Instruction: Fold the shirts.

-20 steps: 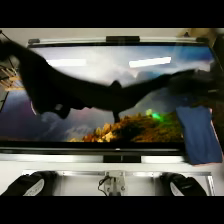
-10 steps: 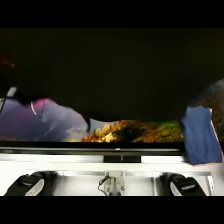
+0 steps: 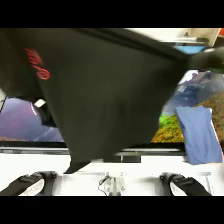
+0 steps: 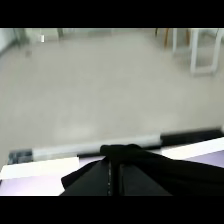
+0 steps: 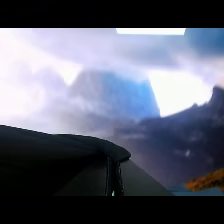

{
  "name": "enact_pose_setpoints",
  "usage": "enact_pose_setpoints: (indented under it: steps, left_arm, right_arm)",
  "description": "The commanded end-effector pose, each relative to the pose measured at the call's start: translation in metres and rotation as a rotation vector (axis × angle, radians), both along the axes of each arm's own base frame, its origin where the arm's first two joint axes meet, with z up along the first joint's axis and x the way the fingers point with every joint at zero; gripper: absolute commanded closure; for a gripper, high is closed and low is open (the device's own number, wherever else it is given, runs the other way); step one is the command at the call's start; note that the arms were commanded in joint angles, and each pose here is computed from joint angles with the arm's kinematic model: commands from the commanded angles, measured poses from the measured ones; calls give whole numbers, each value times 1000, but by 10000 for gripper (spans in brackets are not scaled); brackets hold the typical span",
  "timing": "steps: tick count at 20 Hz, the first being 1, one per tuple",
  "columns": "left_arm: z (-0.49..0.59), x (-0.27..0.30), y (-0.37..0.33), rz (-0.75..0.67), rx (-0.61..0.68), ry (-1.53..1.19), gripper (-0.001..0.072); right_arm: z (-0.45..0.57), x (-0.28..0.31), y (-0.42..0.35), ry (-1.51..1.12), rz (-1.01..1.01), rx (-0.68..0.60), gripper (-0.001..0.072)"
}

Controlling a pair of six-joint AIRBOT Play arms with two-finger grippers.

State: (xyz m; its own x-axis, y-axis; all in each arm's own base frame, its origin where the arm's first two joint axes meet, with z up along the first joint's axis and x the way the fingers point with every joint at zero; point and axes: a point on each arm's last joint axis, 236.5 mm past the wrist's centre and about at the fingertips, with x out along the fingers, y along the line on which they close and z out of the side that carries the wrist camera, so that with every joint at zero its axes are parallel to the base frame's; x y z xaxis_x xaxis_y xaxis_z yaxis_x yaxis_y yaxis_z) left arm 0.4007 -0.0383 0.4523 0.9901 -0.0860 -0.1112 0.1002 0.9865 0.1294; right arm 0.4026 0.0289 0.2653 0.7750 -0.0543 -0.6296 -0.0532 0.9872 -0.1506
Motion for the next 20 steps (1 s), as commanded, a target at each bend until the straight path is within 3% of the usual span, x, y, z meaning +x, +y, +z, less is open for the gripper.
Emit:
enact_pose_setpoints:
  steps: [1, 4, 8, 10, 14, 15, 16, 17, 20]
  left_arm:
    - [-100, 77, -3, 15, 49, 217, 674]
    - [-190, 127, -14, -3, 45, 397, 674]
    - [-295, 163, -47, -79, -68, 606, 673]
    - [-345, 165, -62, -113, -127, 730, 673]
    - [-432, 129, -99, -198, -263, 1067, 668]
    - [-442, 118, -101, -184, -298, 1140, 542]
    - [-447, 105, -98, -175, -303, 1204, 212]
    - [-447, 92, -89, -182, -280, 1258, -13]
    - [-443, 48, -31, -123, -239, 1439, -4]
  right_arm:
    - [-102, 66, 9, 175, -29, -29, 645]
    - [-164, 114, 23, 192, -56, 29, 644]
    - [-230, 129, 31, 289, -125, 95, 644]
    - [-265, 121, 41, 387, -146, 146, 645]
    - [-308, 106, 96, 542, -127, 389, 641]
    - [-303, 107, 101, 542, -123, 427, 538]
    - [-294, 106, 100, 546, -113, 437, 302]
    - [-280, 101, 90, 561, -84, 411, 174]
    - [-254, 54, 11, 703, -66, 155, 175]
